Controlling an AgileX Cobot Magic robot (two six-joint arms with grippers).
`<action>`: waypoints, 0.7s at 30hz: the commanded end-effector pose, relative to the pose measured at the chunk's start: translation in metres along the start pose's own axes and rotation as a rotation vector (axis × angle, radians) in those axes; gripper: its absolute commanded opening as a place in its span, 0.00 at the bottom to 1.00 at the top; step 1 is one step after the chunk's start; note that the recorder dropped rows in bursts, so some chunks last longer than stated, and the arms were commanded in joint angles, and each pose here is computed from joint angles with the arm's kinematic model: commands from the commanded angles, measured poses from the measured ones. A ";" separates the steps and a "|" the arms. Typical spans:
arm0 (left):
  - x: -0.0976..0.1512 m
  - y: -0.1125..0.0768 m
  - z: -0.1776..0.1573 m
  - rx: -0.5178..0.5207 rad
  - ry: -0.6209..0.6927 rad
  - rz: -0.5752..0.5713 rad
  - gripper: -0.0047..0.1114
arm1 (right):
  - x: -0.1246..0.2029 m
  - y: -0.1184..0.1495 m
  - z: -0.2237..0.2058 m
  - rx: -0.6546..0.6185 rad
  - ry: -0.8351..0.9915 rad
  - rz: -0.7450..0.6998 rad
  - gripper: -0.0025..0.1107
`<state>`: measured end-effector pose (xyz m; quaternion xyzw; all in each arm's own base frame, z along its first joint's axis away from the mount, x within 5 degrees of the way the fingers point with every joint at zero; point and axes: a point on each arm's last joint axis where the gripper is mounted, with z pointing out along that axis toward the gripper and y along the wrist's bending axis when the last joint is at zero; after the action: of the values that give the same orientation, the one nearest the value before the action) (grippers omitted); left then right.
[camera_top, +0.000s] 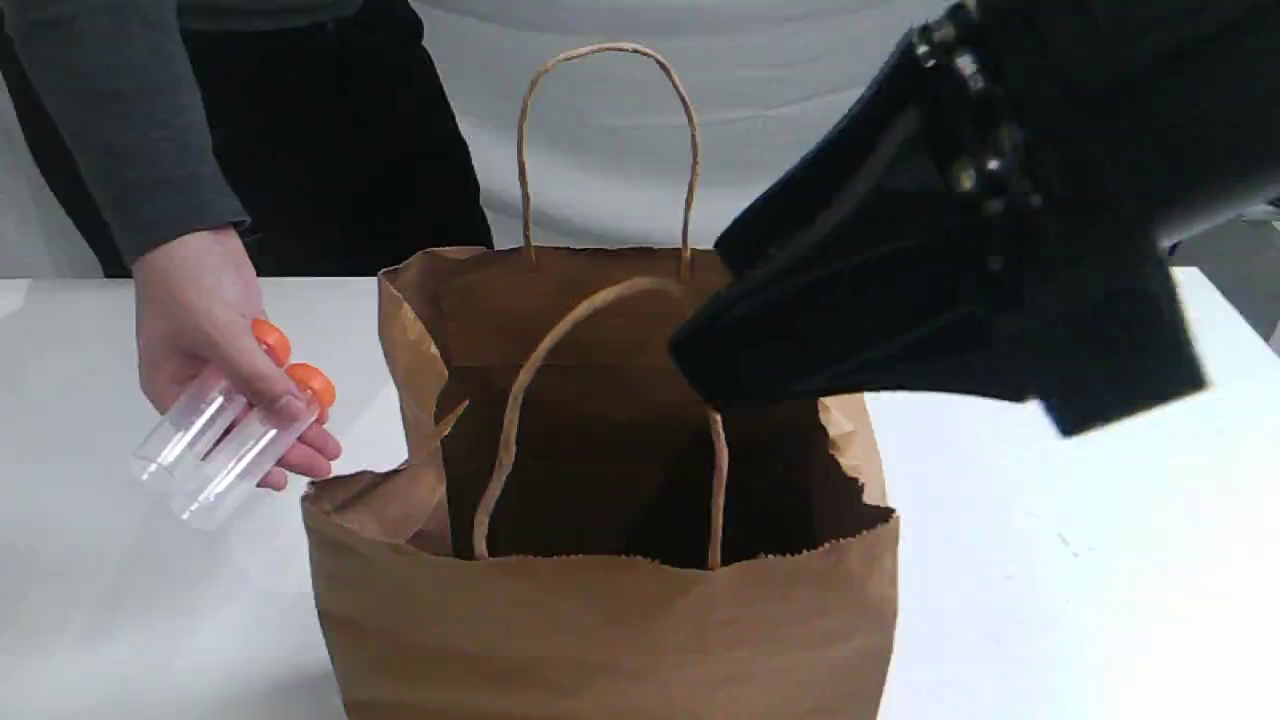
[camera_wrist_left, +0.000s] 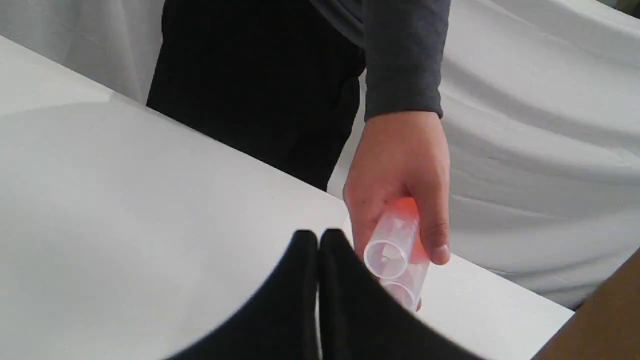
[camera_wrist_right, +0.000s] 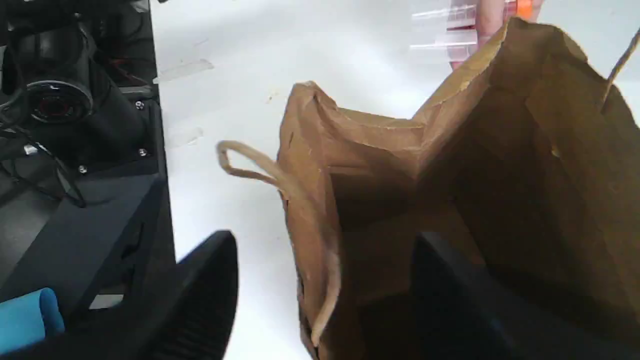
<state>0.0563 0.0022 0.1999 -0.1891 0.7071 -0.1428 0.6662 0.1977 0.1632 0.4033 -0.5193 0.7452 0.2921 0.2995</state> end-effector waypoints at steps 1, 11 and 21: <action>0.001 0.001 0.000 0.000 -0.006 0.001 0.04 | -0.001 -0.007 0.011 -0.022 0.011 0.022 0.48; 0.001 0.001 0.000 0.000 -0.006 0.001 0.04 | -0.001 -0.015 0.025 -0.070 0.014 0.057 0.28; -0.009 -0.004 -0.001 0.059 -0.108 -0.202 0.04 | -0.001 -0.015 0.025 -0.069 0.015 0.056 0.02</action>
<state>0.0565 0.0025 0.2088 -0.2237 0.6613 -0.1931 0.6895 0.2173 0.1771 0.3832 -0.5055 0.7563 0.3212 0.2632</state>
